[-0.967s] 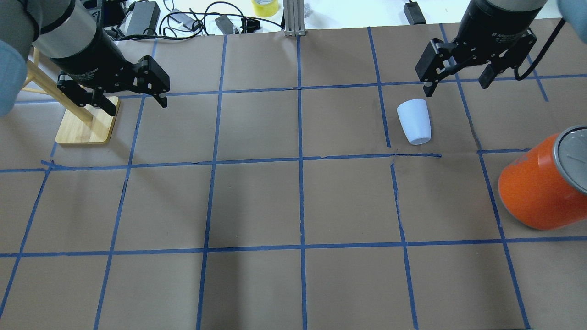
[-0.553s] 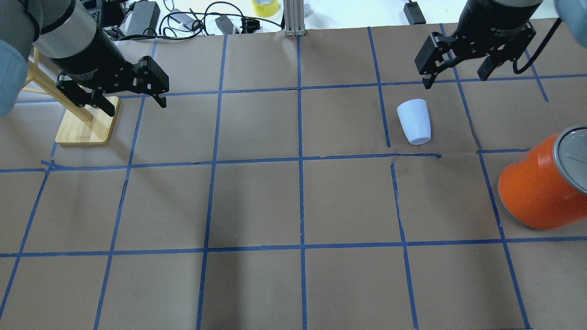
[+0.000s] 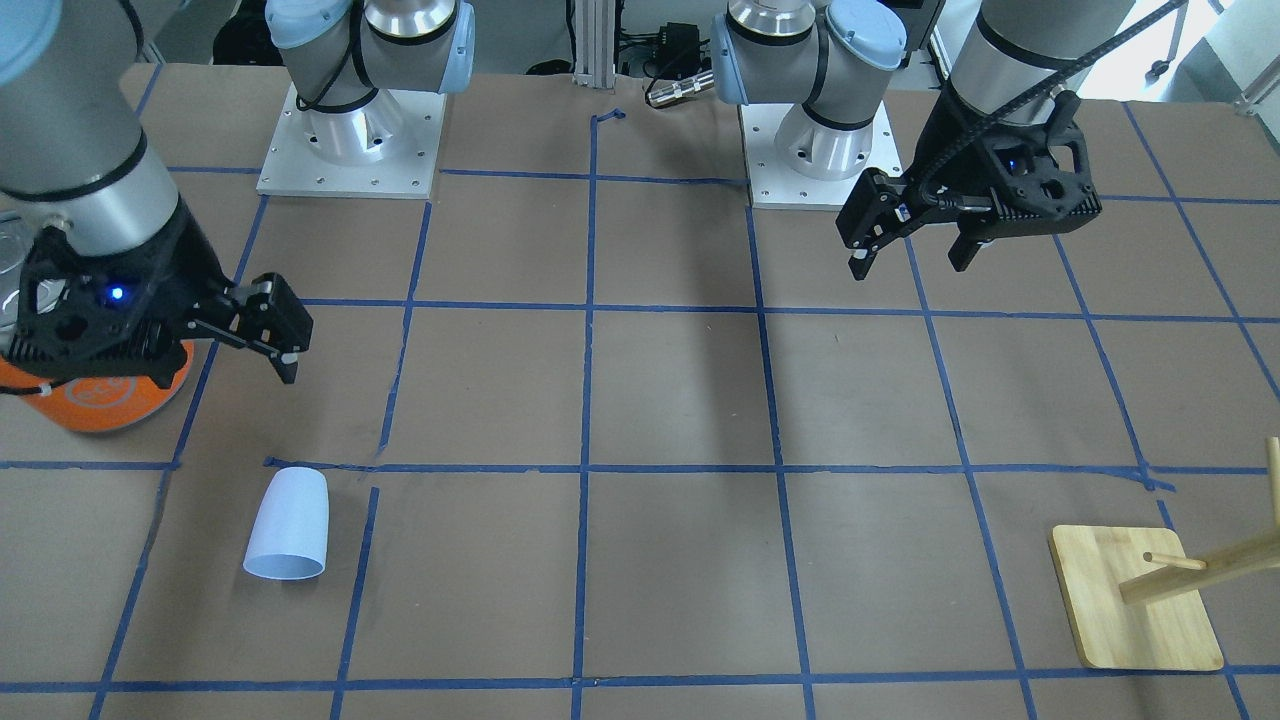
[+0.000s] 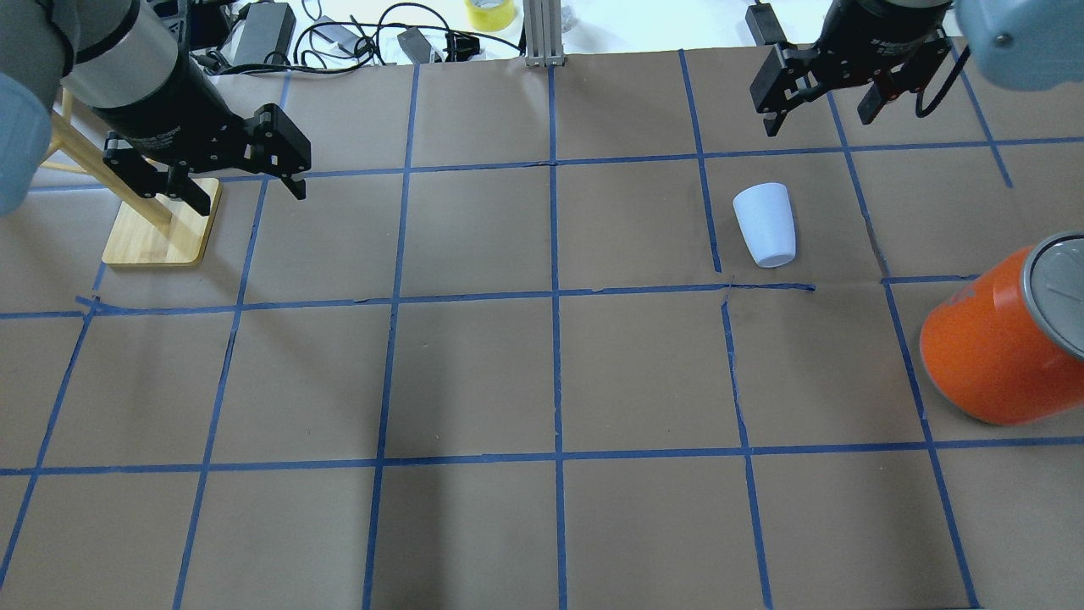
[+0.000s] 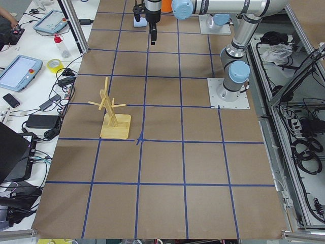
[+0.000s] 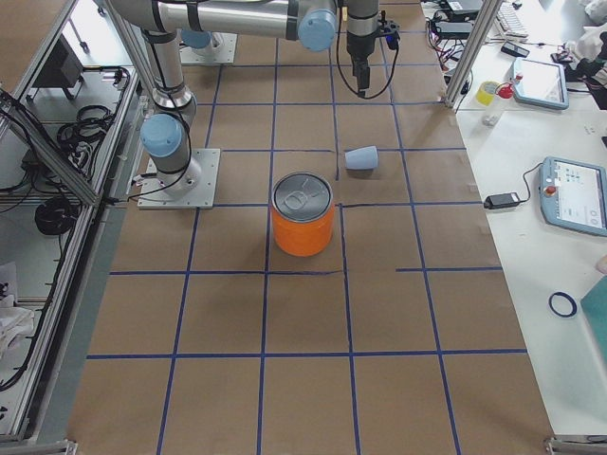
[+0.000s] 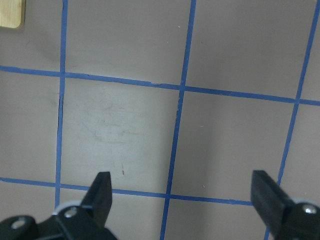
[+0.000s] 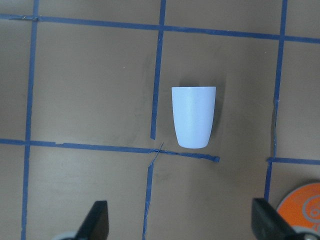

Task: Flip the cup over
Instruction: 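Lower the right gripper onto the upside-down white cup and grasp it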

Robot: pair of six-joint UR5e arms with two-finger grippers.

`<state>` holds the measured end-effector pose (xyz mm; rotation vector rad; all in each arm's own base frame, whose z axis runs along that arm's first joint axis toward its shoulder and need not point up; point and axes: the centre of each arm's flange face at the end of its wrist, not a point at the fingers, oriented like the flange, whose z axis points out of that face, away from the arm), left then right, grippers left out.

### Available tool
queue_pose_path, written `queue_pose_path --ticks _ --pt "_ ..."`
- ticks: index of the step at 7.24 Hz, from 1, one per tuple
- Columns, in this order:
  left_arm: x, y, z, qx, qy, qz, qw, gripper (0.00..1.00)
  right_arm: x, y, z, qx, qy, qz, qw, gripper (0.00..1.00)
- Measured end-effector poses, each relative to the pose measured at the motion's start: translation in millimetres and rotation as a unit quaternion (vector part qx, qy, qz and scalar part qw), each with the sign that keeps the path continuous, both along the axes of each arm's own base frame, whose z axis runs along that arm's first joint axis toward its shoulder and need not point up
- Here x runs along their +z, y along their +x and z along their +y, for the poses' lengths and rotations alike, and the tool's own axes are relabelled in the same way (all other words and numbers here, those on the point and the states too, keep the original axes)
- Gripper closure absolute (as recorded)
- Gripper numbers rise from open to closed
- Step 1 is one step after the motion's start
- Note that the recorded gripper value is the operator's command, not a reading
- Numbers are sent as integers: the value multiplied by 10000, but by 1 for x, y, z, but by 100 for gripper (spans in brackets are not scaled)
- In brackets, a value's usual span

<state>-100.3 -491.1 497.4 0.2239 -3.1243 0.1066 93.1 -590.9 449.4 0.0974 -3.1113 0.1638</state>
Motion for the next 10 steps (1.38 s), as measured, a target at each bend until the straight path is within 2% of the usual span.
queue_pose_path --ticks 2,4,7,10 --pt "1 0 1 -15 -8 1 10000 0 -67 -20 -48 -117 -43 38 9999 0" --pt "1 -1 0 -33 -19 37 10000 0 -128 -27 -69 -150 -28 43 9999 0" --pt "3 0 1 -41 -46 23 10000 0 -196 -41 -60 -210 -74 35 9997 0" --pt "4 1 2 -35 -50 -13 10000 0 -239 -42 -55 -253 199 -52 9995 0"
